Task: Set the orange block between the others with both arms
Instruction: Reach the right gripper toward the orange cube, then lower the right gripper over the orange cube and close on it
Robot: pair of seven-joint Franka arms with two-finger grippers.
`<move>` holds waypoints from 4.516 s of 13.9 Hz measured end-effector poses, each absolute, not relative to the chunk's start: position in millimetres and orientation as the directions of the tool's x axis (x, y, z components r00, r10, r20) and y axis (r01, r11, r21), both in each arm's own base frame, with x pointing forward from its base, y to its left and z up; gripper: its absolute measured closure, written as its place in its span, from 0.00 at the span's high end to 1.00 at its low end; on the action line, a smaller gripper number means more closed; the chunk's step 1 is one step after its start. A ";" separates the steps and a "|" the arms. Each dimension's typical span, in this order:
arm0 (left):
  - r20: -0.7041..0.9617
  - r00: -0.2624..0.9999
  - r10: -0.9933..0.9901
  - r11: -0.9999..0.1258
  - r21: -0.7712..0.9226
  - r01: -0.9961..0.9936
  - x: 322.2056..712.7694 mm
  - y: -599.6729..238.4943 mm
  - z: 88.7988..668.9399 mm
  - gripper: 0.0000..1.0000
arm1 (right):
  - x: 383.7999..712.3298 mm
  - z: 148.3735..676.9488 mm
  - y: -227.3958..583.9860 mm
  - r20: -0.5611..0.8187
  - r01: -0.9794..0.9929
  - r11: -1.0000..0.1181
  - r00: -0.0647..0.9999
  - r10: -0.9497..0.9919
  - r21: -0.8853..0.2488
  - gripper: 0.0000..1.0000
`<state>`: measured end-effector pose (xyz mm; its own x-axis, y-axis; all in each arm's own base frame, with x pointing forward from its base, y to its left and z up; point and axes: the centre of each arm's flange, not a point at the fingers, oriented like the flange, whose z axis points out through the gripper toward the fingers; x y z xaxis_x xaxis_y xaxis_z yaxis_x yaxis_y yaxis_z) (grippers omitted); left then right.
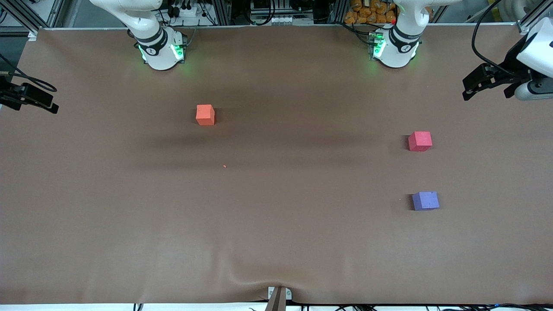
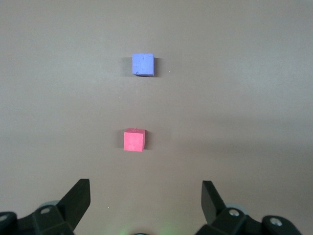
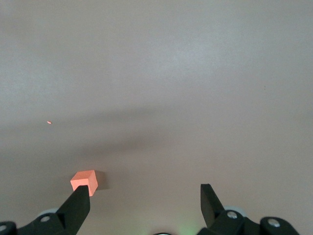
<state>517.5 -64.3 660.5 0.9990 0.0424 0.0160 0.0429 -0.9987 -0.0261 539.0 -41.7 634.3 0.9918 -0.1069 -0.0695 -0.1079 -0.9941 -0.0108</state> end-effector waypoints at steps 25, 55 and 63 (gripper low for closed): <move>-0.025 0.998 0.061 -0.998 -0.027 0.060 530.1 -52.7 642.7 1.00 | 584.5 408.1 16.9 -0.428 -0.066 -0.992 0.904 -0.016 -0.104 1.00; -0.039 0.998 0.057 -0.998 -0.028 0.056 532.3 -54.5 636.9 1.00 | 460.6 216.9 217.4 -0.598 0.145 -0.977 0.774 0.211 -0.157 1.00; -0.037 0.998 0.057 -0.998 -0.028 0.056 532.5 -53.5 637.5 1.00 | 412.9 203.4 282.4 -0.587 0.134 -0.990 0.798 0.138 -0.050 1.00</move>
